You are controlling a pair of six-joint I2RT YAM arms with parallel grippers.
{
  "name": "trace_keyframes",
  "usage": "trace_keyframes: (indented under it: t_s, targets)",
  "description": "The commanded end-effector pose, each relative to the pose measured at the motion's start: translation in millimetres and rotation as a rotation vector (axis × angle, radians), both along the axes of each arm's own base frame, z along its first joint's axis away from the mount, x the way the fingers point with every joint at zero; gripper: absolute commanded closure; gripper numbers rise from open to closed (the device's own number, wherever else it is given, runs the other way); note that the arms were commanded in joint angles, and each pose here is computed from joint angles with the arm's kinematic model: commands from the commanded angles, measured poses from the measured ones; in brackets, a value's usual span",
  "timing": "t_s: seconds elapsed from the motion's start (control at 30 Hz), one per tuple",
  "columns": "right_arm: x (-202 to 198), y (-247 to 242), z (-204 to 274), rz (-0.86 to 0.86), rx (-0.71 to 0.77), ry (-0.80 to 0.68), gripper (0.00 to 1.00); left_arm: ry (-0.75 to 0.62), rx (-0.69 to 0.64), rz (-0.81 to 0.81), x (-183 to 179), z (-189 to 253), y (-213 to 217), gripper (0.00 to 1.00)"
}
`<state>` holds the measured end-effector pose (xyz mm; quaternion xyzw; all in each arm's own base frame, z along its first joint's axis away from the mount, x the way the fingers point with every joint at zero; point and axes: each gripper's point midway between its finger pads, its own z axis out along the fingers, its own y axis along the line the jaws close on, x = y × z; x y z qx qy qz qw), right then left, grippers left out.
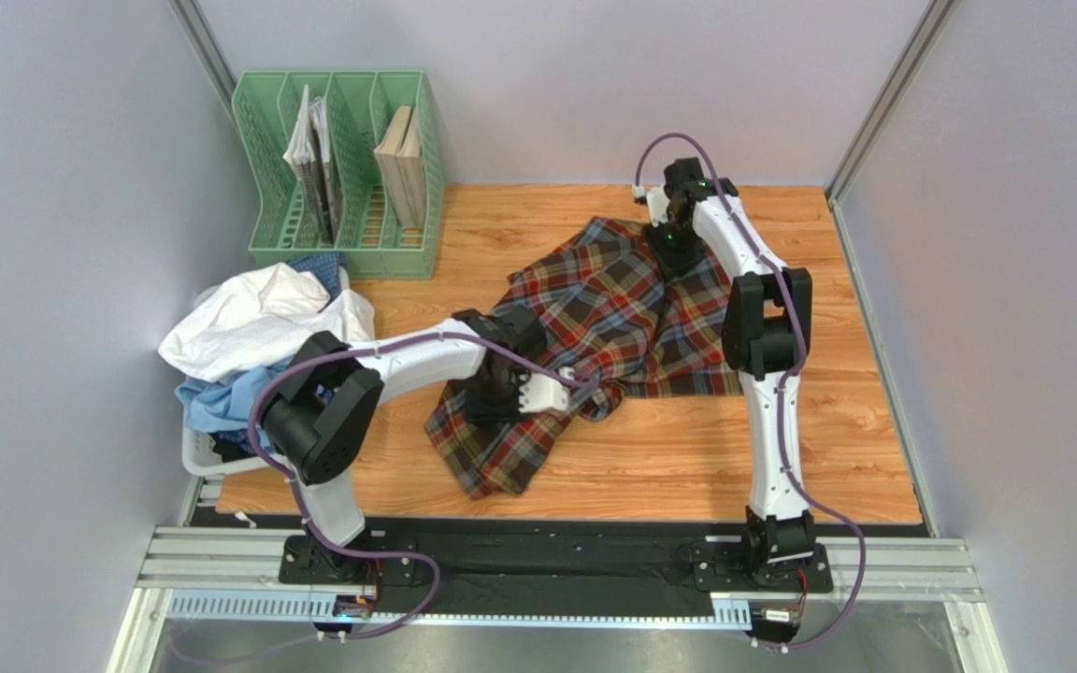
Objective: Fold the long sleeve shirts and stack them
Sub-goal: Flatten the shirt out
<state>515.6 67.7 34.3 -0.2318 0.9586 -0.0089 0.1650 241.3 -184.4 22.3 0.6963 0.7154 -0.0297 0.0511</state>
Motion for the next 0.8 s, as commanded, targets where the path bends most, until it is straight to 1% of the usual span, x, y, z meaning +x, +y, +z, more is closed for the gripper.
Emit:
trace_keyframes:
  t_s: [0.0,0.03,0.07,0.1,0.13,0.17,0.2,0.23,0.27,0.3,0.33,0.37,0.4,0.43,0.47,0.5,0.53,0.57,0.6,0.63,0.67,0.7,0.73,0.77]
  targets:
    - [7,37,85,0.028,0.24,-0.124,0.6,0.096,-0.029,-0.171,-61,3,-53,0.59]
    - [4,34,102,0.014,0.278,-0.151,0.58,0.137,-0.03,-0.228,-85,-1,-73,0.59]
    - [1,28,114,-0.005,0.31,-0.172,0.56,0.175,-0.093,-0.25,-97,11,-100,0.59]
    - [-2,15,154,-0.026,0.376,-0.25,0.51,0.199,-0.115,-0.268,-108,14,-116,0.59]
    - [-16,7,149,-0.05,0.399,-0.213,0.48,0.235,-0.129,-0.274,-126,15,-136,0.59]
    - [-25,0,156,-0.067,0.418,-0.212,0.46,0.261,-0.233,-0.282,-131,37,-169,0.59]
    - [-39,-20,177,-0.102,0.445,-0.237,0.39,0.293,-0.27,-0.271,-135,43,-185,0.59]
    - [-49,-26,180,-0.114,0.455,-0.228,0.37,0.318,-0.317,-0.226,-136,57,-200,0.58]
    - [-68,-31,169,-0.14,0.466,-0.177,0.36,0.319,-0.406,-0.233,-133,86,-223,0.58]
    - [-84,-41,180,-0.159,0.48,-0.182,0.35,0.306,-0.451,-0.233,-129,103,-230,0.57]
    - [-96,-44,182,-0.168,0.487,-0.169,0.34,0.283,-0.499,-0.205,-116,120,-233,0.57]
    - [-117,-44,165,-0.195,0.498,-0.096,0.34,0.265,-0.551,-0.192,-106,133,-235,0.56]
    - [-127,-45,163,-0.21,0.525,-0.076,0.34,0.233,-0.599,-0.175,-95,153,-230,0.55]
    - [-142,-42,170,-0.216,0.546,-0.081,0.34,0.202,-0.618,-0.108,-67,158,-217,0.52]
    - [-160,-36,154,-0.237,0.57,-0.015,0.33,0.142,-0.609,-0.065,-44,160,-206,0.51]
    - [-170,-27,151,-0.241,0.61,0.012,0.32,0.087,-0.592,-0.02,-22,159,-195,0.51]
    - [-179,-22,153,-0.249,0.636,0.017,0.31,0.03,-0.57,0.06,13,155,-172,0.48]
    - [-183,-16,151,-0.292,0.67,0.038,0.29,-0.015,-0.555,0.106,36,152,-159,0.45]
    - [-195,-7,137,-0.318,0.698,0.099,0.27,-0.036,-0.533,0.19,68,142,-138,0.41]
    - [-198,-3,133,-0.337,0.71,0.118,0.27,-0.077,-0.531,0.226,90,145,-132,0.36]
    - [-200,1,128,-0.375,0.734,0.141,0.27,-0.131,-0.483,0.264,111,139,-119,0.35]
    - [-209,10,117,-0.373,0.755,0.188,0.27,-0.135,-0.437,0.307,132,119,-107,0.34]
    - [-213,14,110,-0.409,0.77,0.224,0.27,-0.195,-0.413,0.329,152,122,-100,0.33]
    - [-215,22,101,-0.406,0.771,0.25,0.26,-0.208,-0.398,0.337,162,116,-98,0.33]
